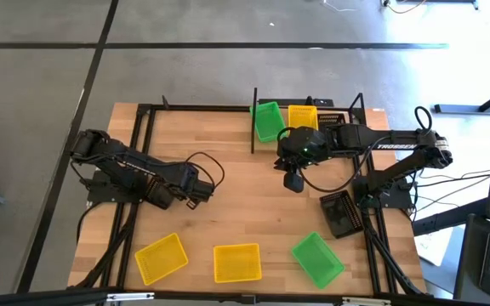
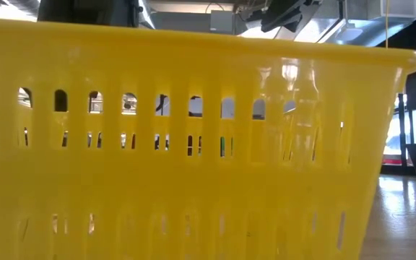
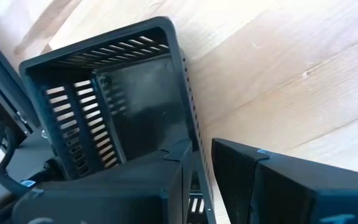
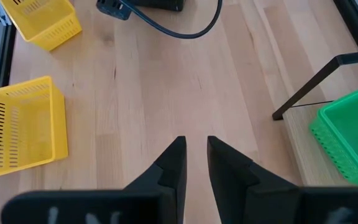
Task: Stack baskets on shelf by color
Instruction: Stack the left black bin on the black bin on the shelf
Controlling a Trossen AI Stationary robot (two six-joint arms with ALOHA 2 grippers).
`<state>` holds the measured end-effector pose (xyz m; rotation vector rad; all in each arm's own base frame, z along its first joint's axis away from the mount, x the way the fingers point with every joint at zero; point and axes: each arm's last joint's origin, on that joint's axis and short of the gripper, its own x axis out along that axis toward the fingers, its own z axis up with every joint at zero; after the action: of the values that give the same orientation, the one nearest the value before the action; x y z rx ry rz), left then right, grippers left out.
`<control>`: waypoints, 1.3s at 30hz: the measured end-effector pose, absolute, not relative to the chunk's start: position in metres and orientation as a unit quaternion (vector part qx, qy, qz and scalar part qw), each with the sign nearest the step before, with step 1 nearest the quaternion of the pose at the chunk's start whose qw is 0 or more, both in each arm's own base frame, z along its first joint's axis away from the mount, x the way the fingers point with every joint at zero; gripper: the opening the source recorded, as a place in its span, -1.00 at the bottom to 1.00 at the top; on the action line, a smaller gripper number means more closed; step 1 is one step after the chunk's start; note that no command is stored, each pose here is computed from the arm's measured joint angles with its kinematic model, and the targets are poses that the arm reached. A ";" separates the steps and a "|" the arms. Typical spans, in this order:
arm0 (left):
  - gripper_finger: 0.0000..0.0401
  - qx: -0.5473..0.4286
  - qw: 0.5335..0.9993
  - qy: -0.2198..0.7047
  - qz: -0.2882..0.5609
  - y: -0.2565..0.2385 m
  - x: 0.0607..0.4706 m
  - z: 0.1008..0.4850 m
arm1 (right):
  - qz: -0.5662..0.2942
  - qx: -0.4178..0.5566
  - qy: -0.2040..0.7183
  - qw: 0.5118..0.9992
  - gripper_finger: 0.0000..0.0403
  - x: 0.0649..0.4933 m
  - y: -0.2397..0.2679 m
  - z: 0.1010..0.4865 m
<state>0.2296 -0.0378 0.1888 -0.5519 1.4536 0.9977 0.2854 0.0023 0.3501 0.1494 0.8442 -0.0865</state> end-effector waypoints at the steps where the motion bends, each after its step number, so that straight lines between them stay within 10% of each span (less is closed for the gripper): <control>1: -0.73 -0.238 0.603 0.628 0.431 -0.038 0.230 0.189 | -0.042 0.072 0.409 0.909 -0.69 0.285 0.002 0.350; 23: -0.73 -0.222 0.589 0.642 0.438 -0.036 0.219 0.173 | -0.042 0.072 0.409 0.909 -0.69 0.285 0.002 0.350; 39: -0.73 -0.130 0.774 0.586 0.201 -0.034 0.264 0.171 | -0.046 0.090 0.380 0.919 -0.69 0.271 0.002 0.365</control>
<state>0.2636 -0.0343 0.1707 -0.2816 1.2696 0.4344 0.2714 0.0022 0.3648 0.1841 0.7818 -0.0946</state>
